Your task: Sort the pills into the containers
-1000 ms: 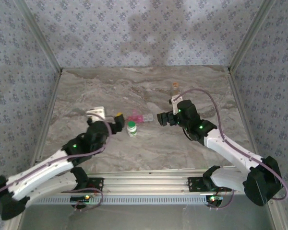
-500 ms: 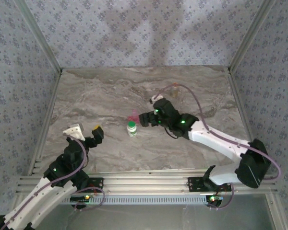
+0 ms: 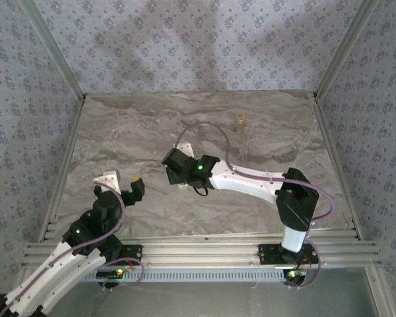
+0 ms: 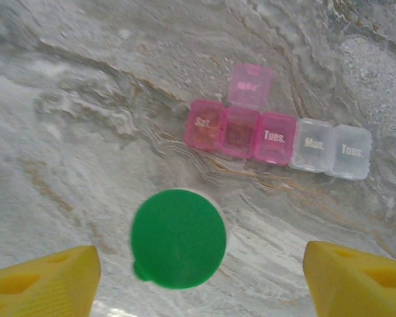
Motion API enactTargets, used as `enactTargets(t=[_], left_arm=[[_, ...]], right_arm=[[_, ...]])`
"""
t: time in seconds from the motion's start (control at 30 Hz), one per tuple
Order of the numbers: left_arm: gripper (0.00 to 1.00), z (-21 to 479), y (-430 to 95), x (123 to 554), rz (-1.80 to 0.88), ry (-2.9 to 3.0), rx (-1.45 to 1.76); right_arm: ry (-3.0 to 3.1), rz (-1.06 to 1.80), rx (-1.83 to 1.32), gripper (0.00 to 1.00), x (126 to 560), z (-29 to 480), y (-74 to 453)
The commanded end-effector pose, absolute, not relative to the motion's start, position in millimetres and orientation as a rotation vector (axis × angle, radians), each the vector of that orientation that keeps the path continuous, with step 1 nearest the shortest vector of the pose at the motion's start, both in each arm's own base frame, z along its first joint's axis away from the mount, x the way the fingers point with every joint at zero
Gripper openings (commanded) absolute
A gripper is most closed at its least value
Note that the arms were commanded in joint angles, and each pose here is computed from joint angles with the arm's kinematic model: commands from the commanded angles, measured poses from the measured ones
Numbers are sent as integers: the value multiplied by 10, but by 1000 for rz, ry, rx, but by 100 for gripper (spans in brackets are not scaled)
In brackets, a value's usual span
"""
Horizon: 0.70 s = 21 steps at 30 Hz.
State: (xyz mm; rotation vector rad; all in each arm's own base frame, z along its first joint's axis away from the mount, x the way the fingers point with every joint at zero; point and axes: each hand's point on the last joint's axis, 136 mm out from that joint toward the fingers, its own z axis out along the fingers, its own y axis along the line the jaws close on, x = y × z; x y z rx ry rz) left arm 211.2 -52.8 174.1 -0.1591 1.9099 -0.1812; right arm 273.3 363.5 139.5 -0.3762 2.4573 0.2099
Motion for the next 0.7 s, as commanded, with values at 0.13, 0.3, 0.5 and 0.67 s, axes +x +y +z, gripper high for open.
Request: enactTargets(t=[0.13,0.3,0.5,0.67], left_arm=[[99,1688,-531,2054,-237,1910,-167],[99,1698,-541,2051,-243,1912,-164],[99,1689,-546,2052,-243,1914,-162],[99,1665,-545,2056,-239,1919,-164]], right_arm=[[2502,142,-310,77,2830,1234,3665],[2536,154,-375,66,2824,1115,3692],[2583,141,-377,65,2827,970,3570],[2587,177,-441,71,2860,892,3618]])
